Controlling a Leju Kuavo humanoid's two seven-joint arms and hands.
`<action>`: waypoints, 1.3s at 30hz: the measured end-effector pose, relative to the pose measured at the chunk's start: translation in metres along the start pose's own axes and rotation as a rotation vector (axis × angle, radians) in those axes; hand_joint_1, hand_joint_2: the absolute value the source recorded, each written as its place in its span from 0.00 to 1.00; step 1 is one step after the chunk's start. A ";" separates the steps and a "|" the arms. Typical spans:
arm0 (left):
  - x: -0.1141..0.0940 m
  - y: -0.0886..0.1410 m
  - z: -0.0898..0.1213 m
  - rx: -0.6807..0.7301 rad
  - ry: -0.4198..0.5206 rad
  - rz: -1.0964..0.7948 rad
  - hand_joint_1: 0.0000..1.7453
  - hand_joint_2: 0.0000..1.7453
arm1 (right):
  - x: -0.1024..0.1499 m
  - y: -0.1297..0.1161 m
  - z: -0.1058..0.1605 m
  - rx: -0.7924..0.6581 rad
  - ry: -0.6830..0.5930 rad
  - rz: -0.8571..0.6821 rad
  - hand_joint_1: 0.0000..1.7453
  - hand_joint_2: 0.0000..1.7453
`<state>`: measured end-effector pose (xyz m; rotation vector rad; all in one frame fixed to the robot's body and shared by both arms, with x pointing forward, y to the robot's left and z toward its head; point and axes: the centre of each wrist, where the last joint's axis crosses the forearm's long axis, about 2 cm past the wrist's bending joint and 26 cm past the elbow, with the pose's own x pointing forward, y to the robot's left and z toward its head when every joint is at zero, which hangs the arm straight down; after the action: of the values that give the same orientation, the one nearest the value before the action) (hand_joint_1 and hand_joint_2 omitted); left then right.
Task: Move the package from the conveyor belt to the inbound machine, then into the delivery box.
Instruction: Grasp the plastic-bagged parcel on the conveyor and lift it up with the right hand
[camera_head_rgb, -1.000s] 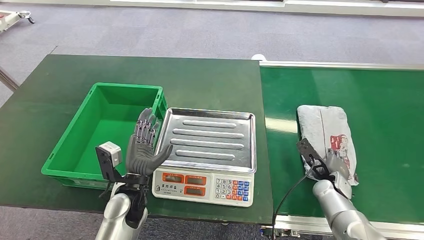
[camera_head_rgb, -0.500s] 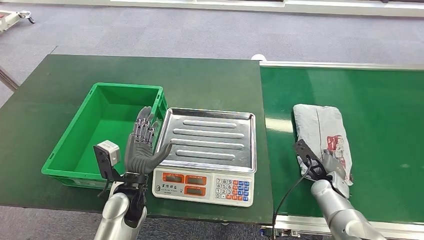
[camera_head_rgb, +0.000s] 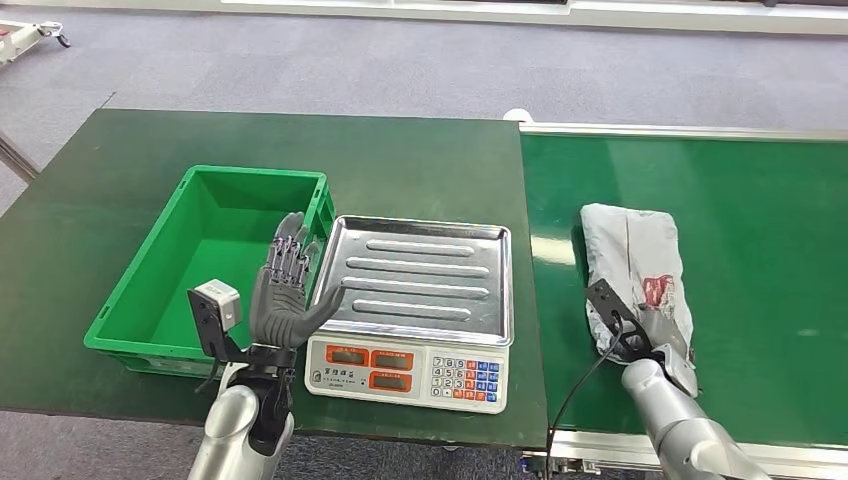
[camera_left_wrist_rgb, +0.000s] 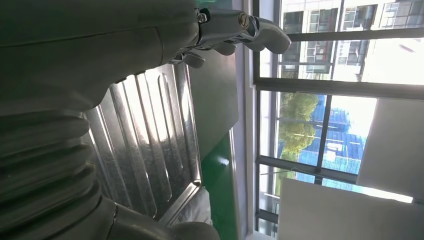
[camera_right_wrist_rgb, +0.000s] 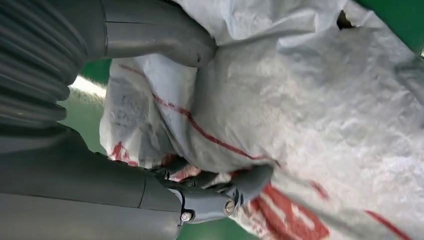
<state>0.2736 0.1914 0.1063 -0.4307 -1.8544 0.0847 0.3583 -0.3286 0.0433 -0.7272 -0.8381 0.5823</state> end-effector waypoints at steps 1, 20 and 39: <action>0.000 0.000 0.000 -0.002 0.001 0.000 0.00 1.00 | 0.000 0.000 0.000 0.002 0.000 -0.003 1.00 1.00; 0.002 -0.002 -0.001 -0.010 -0.004 -0.002 0.00 1.00 | 0.002 0.000 0.000 0.011 0.008 -0.030 1.00 1.00; 0.003 -0.002 0.001 -0.010 0.000 -0.007 0.00 1.00 | 0.004 0.005 0.003 -0.038 -0.018 -0.060 1.00 1.00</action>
<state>0.2719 0.1908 0.1089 -0.4319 -1.8569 0.0707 0.3571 -0.3219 0.0421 -0.7293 -0.8869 0.5211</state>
